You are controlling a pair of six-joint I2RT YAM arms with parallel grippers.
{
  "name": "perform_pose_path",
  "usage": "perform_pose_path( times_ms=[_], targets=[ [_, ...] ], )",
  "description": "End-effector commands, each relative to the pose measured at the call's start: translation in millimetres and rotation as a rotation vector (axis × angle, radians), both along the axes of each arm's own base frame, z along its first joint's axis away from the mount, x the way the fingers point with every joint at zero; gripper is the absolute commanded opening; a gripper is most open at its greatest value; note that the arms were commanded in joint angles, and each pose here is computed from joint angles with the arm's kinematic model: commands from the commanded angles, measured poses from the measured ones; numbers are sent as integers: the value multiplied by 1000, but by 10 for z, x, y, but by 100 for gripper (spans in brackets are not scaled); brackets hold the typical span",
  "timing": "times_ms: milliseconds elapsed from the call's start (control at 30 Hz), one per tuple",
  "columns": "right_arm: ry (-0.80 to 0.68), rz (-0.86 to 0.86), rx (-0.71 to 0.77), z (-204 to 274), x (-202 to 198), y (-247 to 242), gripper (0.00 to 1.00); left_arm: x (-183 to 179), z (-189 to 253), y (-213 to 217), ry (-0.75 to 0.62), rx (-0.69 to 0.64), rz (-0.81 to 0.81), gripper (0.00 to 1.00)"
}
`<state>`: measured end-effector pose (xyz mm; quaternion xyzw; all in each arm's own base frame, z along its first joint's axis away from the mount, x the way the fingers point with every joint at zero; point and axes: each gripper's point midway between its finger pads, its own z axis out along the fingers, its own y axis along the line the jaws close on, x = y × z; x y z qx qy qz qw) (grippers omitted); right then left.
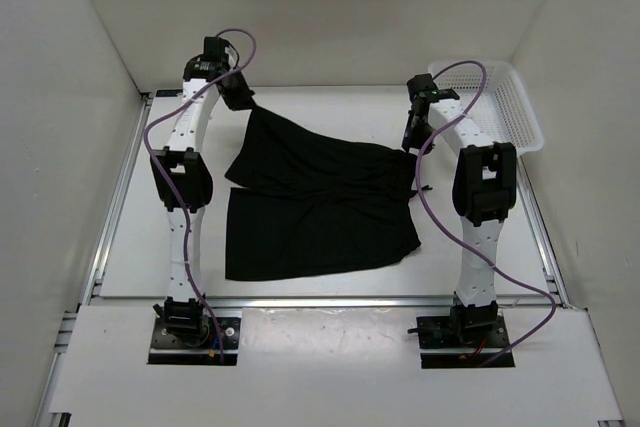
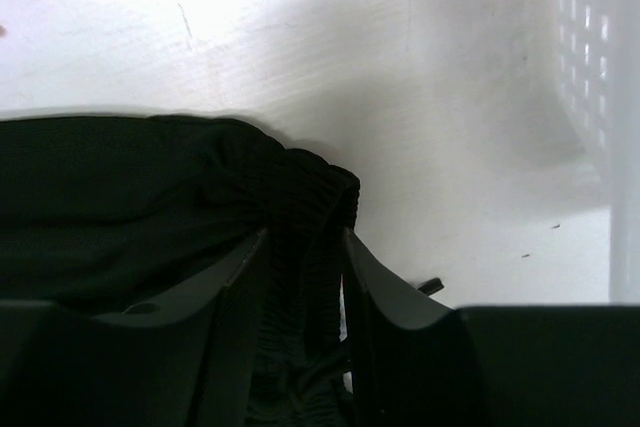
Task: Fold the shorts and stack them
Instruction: Fold the shorts
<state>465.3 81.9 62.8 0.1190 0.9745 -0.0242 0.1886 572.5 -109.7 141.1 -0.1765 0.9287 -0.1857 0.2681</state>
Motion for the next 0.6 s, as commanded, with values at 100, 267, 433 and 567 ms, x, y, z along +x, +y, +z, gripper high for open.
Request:
perform_pose_path(
  times_ms=[100, 267, 433, 567],
  targets=[
    [-20, 9, -10, 69, 93, 4, 38, 341, 264, -203, -137, -143, -10, 10],
    [-14, 5, -23, 18, 116, -13, 38, 493, 190, -223, -164, -160, 3, 10],
    [-26, 15, -44, 40, 165, -43, 27, 522, 68, -174, -152, -135, 26, 10],
    [-26, 15, -44, 25, 184, -40, 9, 507, 168, -64, -164, -137, 30, 10]
  ],
)
